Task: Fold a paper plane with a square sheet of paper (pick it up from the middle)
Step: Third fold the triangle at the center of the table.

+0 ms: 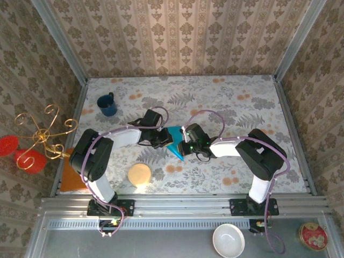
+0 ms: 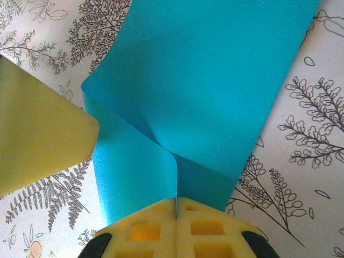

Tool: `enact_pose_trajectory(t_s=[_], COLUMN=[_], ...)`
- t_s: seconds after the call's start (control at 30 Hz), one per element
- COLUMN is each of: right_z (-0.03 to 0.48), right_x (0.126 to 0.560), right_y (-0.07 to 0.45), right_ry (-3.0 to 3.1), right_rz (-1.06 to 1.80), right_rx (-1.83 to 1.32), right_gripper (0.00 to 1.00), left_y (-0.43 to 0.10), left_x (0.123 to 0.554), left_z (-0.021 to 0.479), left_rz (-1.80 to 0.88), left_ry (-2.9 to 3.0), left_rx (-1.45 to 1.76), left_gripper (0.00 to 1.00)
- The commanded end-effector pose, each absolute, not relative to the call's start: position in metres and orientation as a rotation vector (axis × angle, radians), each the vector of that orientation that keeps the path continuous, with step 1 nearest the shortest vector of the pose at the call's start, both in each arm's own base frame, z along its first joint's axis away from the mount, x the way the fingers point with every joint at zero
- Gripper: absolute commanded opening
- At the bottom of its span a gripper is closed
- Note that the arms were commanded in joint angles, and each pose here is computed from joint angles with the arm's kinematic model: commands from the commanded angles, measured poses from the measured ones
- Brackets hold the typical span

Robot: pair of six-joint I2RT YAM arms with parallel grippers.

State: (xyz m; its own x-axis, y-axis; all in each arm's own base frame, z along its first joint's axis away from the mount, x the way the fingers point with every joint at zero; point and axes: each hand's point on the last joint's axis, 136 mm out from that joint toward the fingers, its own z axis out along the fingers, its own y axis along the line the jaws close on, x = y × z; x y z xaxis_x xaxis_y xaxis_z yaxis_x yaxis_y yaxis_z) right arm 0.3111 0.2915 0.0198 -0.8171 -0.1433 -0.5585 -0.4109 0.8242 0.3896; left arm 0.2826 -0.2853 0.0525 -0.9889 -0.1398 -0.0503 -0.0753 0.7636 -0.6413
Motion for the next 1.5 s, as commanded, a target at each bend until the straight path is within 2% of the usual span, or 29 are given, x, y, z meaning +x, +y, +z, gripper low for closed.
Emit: enact_pose_trajectory(t_s=[0.0,1.47], right_z=[0.008,0.003], right_x=[0.306,0.306], right_y=[0.287,0.285], right_ry=[2.555,2.582], right_rz=[0.679,0.656], right_rx=[-0.39,-0.381], right_gripper=[0.0,0.0], left_y=[-0.298,-0.27], left_x=[0.281,0.256], left_z=[0.061,0.015], left_rz=[-1.118,-0.89], left_ry=[2.843,2.993], left_rx=[-0.174,-0.267], left_gripper=[0.11,0.1])
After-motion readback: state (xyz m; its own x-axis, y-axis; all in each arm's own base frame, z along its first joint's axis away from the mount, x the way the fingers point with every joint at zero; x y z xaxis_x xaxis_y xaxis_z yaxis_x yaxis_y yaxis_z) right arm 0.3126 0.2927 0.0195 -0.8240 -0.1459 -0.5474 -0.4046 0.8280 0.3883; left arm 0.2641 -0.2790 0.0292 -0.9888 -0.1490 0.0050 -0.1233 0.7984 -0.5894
